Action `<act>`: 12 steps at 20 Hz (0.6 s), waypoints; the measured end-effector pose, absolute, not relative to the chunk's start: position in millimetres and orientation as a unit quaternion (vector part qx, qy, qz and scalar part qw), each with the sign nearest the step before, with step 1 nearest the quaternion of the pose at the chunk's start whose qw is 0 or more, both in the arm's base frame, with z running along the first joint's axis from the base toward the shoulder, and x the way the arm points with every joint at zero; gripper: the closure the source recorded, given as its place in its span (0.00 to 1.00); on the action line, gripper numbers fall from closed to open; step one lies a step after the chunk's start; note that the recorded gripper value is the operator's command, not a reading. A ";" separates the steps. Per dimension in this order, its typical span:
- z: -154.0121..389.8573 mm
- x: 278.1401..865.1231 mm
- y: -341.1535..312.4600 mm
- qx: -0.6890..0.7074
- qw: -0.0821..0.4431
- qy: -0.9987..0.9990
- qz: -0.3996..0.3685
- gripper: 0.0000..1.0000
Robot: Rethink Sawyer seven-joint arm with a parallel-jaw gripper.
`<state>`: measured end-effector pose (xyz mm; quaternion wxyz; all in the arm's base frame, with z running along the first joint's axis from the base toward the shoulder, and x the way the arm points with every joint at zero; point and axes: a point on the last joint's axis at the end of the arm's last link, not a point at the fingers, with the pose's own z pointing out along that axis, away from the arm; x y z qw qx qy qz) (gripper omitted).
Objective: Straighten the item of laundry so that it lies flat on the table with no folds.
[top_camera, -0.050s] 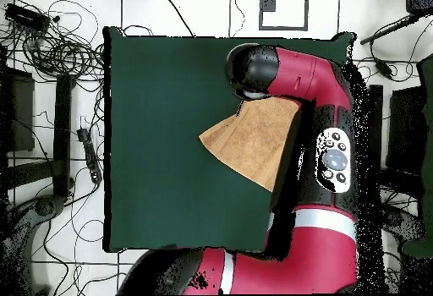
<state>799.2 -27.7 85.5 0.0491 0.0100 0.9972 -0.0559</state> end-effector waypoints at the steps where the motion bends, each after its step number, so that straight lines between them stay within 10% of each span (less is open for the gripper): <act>1: 80.4 798.0 -29.9 0.011 0.047 0.997 -0.056 0.00; 12: 54.1 792.0 -40.9 0.007 0.047 0.997 -0.064 0.00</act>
